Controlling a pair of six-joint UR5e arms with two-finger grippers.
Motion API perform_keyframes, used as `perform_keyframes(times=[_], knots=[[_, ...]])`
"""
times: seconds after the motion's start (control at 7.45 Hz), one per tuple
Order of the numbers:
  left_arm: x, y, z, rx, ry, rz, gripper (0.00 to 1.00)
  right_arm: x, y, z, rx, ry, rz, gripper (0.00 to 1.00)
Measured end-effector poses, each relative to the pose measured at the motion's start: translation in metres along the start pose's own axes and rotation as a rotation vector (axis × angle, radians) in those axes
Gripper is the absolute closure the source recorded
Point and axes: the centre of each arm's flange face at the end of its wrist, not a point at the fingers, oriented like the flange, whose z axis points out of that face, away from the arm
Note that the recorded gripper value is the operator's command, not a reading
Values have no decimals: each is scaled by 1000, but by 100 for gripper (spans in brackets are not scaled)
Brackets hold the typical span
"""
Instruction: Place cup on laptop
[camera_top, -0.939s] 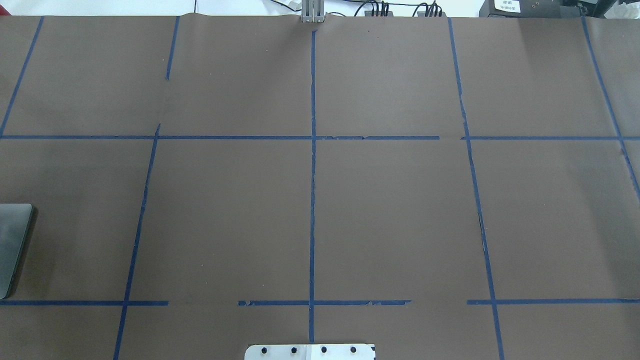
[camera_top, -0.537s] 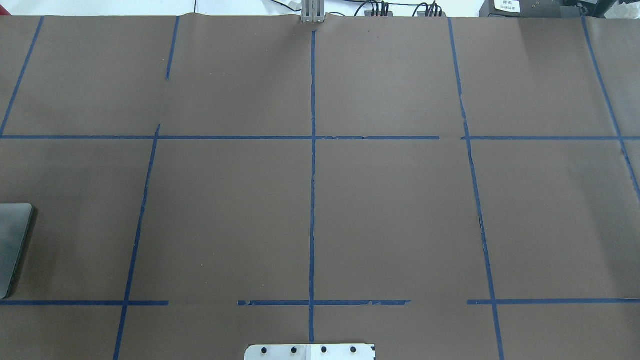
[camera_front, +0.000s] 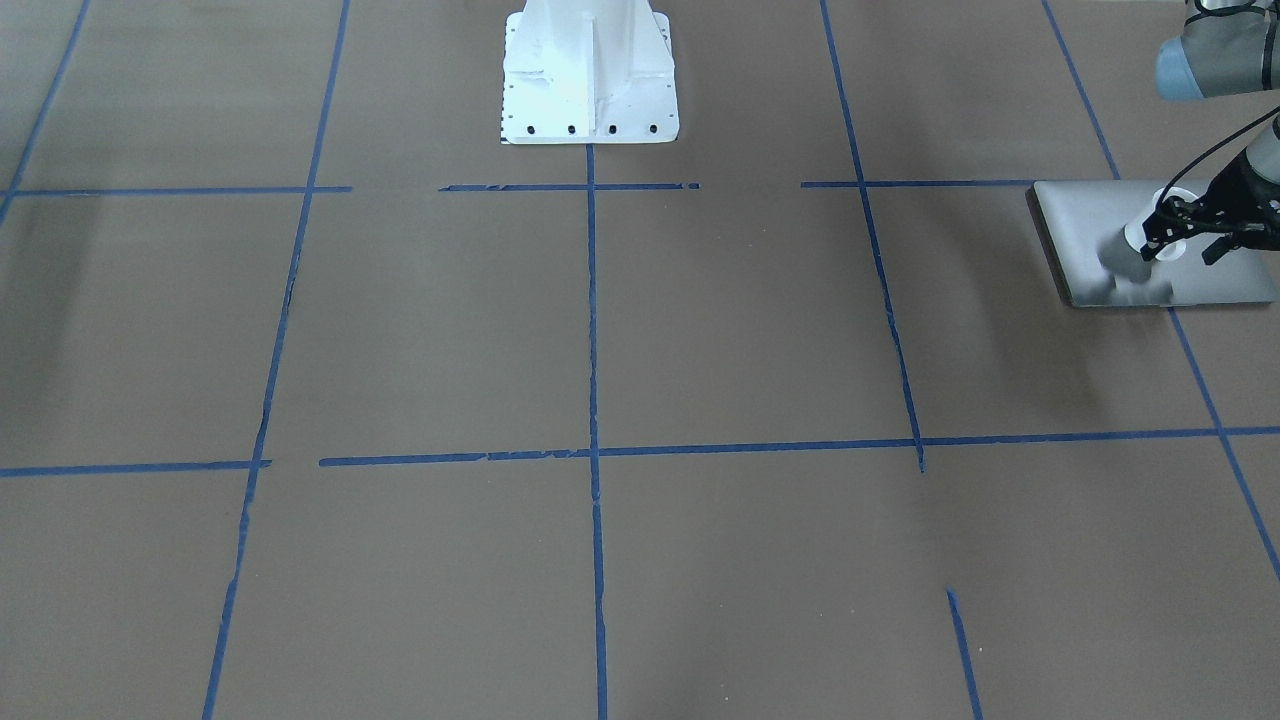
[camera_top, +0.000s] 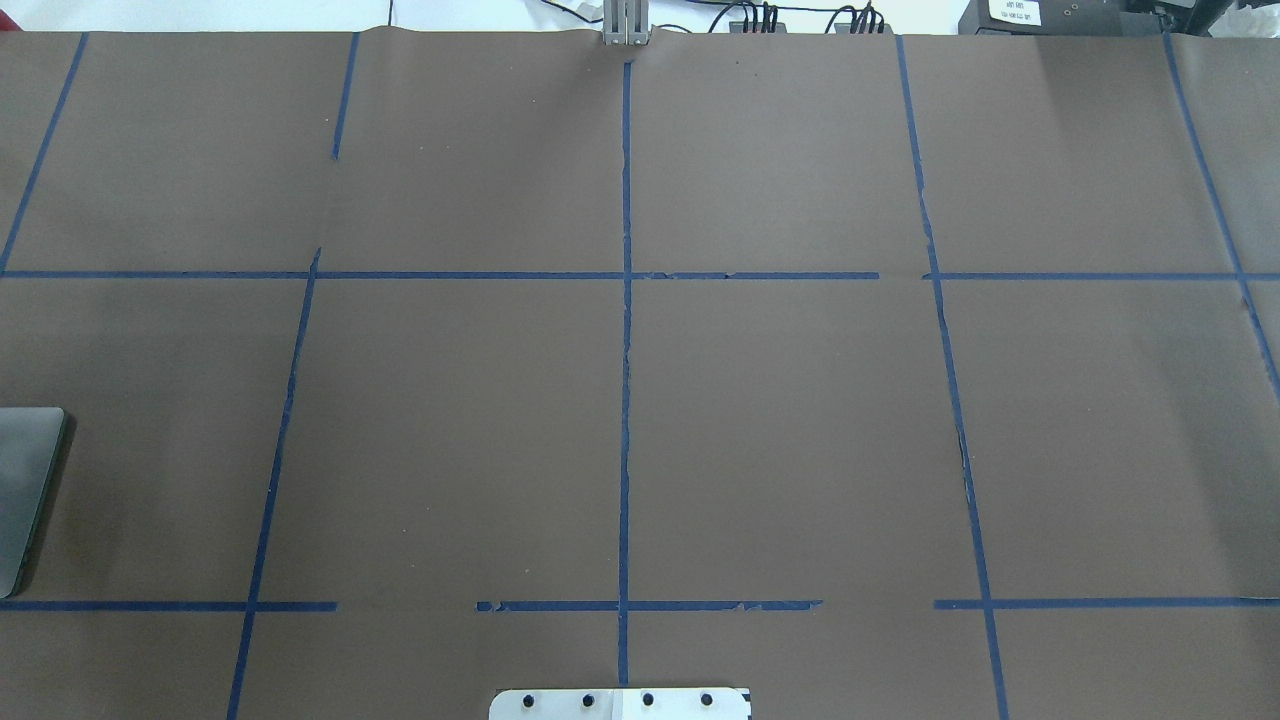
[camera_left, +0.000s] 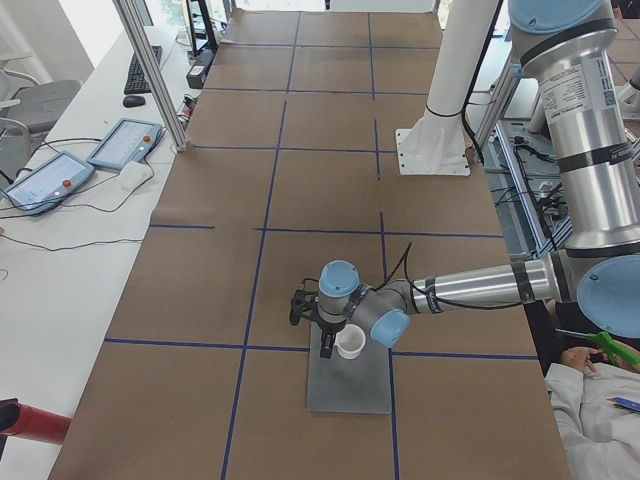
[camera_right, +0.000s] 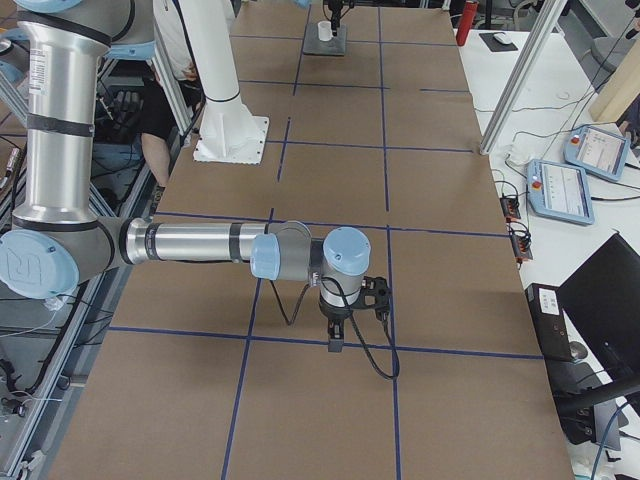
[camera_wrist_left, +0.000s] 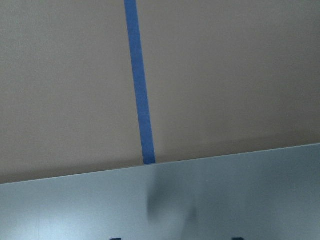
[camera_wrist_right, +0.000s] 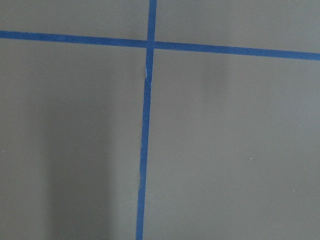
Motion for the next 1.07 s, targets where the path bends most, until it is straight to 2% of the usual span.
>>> perform_keyframes(times=[0.13, 0.54, 0.8, 1.07], knots=[[-5, -11, -28, 18, -16, 2, 0, 0, 0, 0, 0, 0, 0, 0], [-28, -33, -133, 14, -90, 34, 0, 0, 0, 0, 0, 0, 0, 0], [-51, -26, -159, 31, -51, 3, 0, 0, 0, 0, 0, 0, 0, 0], [-63, -21, -160, 20, -28, -11, 0, 0, 0, 0, 0, 0, 0, 0]])
